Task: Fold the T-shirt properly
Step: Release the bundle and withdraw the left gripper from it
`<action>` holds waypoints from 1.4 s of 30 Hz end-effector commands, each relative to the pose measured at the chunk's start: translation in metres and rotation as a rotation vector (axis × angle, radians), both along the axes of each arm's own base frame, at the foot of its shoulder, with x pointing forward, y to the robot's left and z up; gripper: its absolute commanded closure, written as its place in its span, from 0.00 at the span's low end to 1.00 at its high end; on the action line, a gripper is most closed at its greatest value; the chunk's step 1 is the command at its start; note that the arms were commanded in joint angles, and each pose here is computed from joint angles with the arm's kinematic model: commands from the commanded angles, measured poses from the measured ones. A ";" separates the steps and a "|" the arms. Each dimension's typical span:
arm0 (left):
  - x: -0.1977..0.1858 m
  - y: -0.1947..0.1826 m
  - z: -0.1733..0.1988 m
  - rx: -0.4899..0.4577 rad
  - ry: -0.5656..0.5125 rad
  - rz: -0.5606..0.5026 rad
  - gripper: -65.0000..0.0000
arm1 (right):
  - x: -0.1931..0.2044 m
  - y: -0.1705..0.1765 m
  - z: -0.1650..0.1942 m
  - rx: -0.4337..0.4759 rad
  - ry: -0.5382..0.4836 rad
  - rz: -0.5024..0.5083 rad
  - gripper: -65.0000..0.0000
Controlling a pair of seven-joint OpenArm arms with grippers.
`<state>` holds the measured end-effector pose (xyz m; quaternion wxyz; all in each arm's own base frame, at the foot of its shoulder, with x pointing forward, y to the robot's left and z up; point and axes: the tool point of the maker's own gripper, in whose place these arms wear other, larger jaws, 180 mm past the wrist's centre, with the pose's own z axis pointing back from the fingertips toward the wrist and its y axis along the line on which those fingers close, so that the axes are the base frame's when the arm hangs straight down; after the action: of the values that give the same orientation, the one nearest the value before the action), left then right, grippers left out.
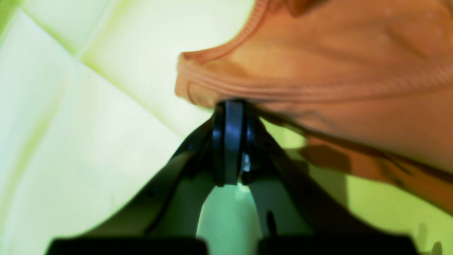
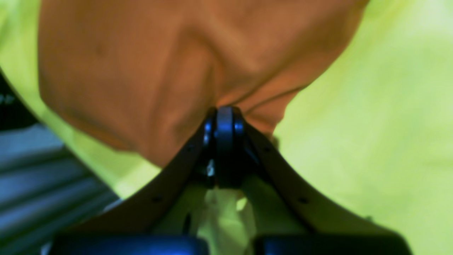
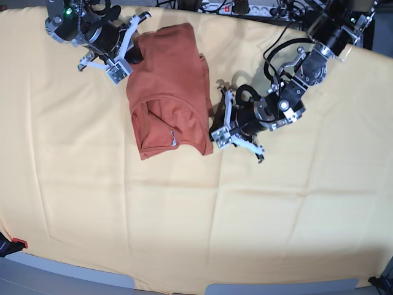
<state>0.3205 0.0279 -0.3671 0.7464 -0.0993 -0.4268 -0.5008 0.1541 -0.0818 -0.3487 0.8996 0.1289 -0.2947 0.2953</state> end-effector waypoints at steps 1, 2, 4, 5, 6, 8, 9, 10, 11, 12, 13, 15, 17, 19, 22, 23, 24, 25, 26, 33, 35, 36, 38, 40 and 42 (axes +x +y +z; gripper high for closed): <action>0.012 0.004 0.012 0.006 -0.040 0.010 1.00 | 0.011 -0.002 0.013 -0.003 -0.065 -0.027 1.00; 0.016 0.004 0.016 0.009 -0.051 0.010 1.00 | 0.015 -0.008 0.017 -0.036 -0.090 -0.048 1.00; 0.023 0.009 0.023 0.038 -0.071 0.023 1.00 | 0.023 -0.022 0.023 -0.108 -0.137 -0.098 1.00; 0.027 0.013 0.028 0.055 -0.079 0.042 1.00 | 0.027 -0.030 0.026 -0.147 -0.157 -0.128 1.00; 0.032 0.019 0.032 0.074 -0.086 0.071 1.00 | 0.029 -0.039 0.027 -0.183 -0.170 -0.166 1.00; 0.038 0.031 0.044 0.100 -0.108 0.122 1.00 | 0.032 -0.051 0.027 -0.220 -0.178 -0.231 1.00; 0.040 0.036 0.051 0.106 -0.115 0.136 1.00 | 0.031 -0.052 0.026 -0.220 -0.175 -0.235 1.00; 0.040 0.039 0.058 0.100 -0.118 0.145 1.00 | 0.030 -0.050 0.026 -0.217 -0.171 -0.223 1.00; 0.041 0.041 0.067 0.083 -0.123 0.152 1.00 | 0.027 -0.046 0.025 -0.210 -0.166 -0.197 1.00; 0.041 0.044 0.075 0.062 -0.121 0.158 1.00 | 0.025 -0.042 0.024 -0.199 -0.160 -0.170 1.00; 0.040 0.046 0.082 0.042 -0.119 0.163 1.00 | 0.022 -0.038 0.023 -0.188 -0.151 -0.148 1.00; 0.037 0.049 0.092 0.009 -0.104 0.139 1.00 | 0.019 -0.033 0.019 -0.176 -0.134 -0.112 1.00; 0.032 0.050 0.099 -0.029 -0.072 0.088 1.00 | 0.014 -0.034 0.007 -0.184 -0.100 -0.086 1.00; 0.026 0.051 0.106 -0.089 -0.028 0.059 1.00 | 0.006 -0.036 -0.010 -0.196 -0.048 -0.065 1.00; 0.021 0.052 0.120 -0.186 0.002 0.045 1.00 | -0.001 -0.041 -0.028 -0.209 0.010 -0.069 1.00; 0.021 0.054 0.123 -0.212 0.007 0.050 1.00 | -0.002 -0.042 -0.029 -0.211 0.015 -0.070 1.00; 0.020 0.056 0.126 -0.233 0.010 0.050 1.00 | -0.003 -0.042 -0.030 -0.213 0.020 -0.070 1.00; 0.019 0.057 0.127 -0.246 0.014 0.051 1.00 | -0.004 -0.042 -0.030 -0.215 0.024 -0.069 1.00; 0.018 0.057 0.129 -0.256 0.015 0.046 1.00 | -0.005 -0.041 -0.031 -0.208 0.029 -0.068 1.00; 0.006 0.057 0.116 -0.247 0.047 0.027 1.00 | -0.030 0.005 -0.025 0.057 0.177 0.003 1.00; 0.006 0.057 0.117 -0.249 0.047 0.027 1.00 | -0.033 0.014 -0.021 0.115 0.188 0.007 1.00; 0.007 0.056 0.117 -0.252 0.045 0.026 1.00 | -0.036 0.018 -0.020 0.135 0.194 0.016 1.00; 0.007 0.056 0.118 -0.255 0.044 0.025 1.00 | -0.044 0.025 -0.019 0.170 0.214 0.024 1.00; 0.006 0.056 0.118 -0.258 0.045 0.024 1.00 | -0.052 0.034 -0.017 0.204 0.225 0.047 1.00; 0.006 0.056 0.118 -0.258 0.045 0.025 1.00 | -0.053 0.036 -0.017 0.200 0.210 0.068 1.00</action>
<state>0.3217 0.0839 -0.2654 0.7574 -0.1987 -0.4506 -0.4287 0.0997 -0.0500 -0.3720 0.9077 0.2488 -0.2086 0.2657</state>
